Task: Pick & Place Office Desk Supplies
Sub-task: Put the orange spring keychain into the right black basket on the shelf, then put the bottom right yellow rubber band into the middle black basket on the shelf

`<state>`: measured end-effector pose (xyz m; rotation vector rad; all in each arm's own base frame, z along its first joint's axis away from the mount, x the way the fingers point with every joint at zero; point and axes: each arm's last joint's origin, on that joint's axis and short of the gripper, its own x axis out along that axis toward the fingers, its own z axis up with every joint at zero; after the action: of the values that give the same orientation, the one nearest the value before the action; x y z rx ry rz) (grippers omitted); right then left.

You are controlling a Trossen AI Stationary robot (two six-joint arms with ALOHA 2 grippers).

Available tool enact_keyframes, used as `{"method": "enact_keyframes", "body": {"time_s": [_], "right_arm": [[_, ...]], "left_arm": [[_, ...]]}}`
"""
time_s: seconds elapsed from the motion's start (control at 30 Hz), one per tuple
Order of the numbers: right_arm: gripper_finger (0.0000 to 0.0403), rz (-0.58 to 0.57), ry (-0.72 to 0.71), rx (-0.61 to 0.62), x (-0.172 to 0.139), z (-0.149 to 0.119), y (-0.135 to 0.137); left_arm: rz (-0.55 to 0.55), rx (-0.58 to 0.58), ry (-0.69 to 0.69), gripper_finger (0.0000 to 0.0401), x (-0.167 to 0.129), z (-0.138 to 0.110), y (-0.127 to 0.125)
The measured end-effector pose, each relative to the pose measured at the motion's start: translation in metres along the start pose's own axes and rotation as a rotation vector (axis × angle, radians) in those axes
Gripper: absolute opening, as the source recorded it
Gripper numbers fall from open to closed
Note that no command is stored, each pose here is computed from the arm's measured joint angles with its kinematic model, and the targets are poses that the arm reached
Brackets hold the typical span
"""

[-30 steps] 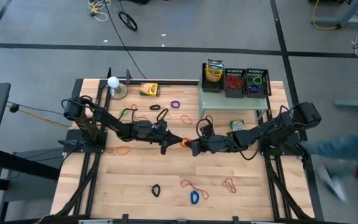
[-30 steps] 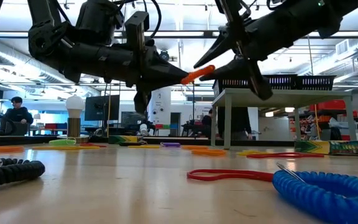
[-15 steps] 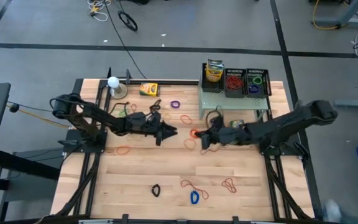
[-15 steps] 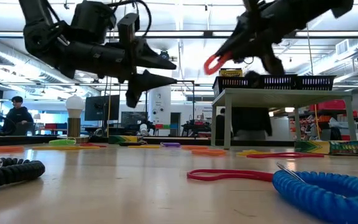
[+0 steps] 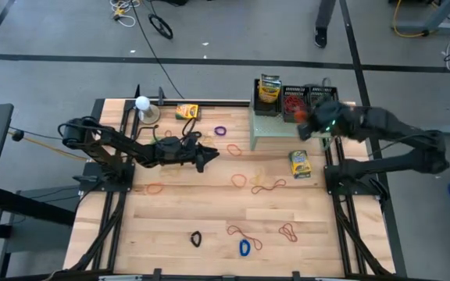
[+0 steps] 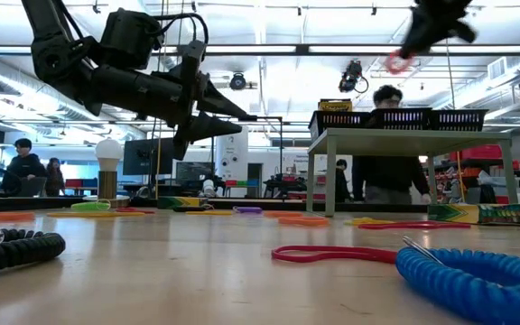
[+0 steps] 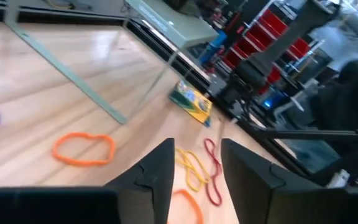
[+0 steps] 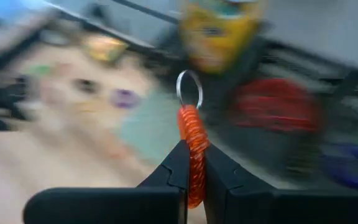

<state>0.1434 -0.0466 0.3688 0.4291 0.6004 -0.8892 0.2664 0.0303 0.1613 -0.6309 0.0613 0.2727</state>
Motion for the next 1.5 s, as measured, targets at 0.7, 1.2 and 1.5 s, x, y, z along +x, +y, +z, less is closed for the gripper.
{"method": "enact_keyframes", "body": {"time_s": [0.7, 1.2, 1.5], "right_arm": [[0.0036, -0.53, 0.184, -0.068, 0.082, 0.02, -0.082], [0.0137, -0.573, 0.135, 0.097, 0.085, 0.02, -0.081], [0.0009, -0.304, 0.038, 0.083, 0.04, 0.006, -0.046]], "left_arm": [[0.058, 0.013, -0.033, 0.0124, 0.0, 0.0, 0.002], [-0.022, 0.029, 0.035, 0.0124, 0.0, -0.002, 0.0], [-0.065, 0.029, 0.115, 0.0118, 0.0, -0.008, -0.002]]}}
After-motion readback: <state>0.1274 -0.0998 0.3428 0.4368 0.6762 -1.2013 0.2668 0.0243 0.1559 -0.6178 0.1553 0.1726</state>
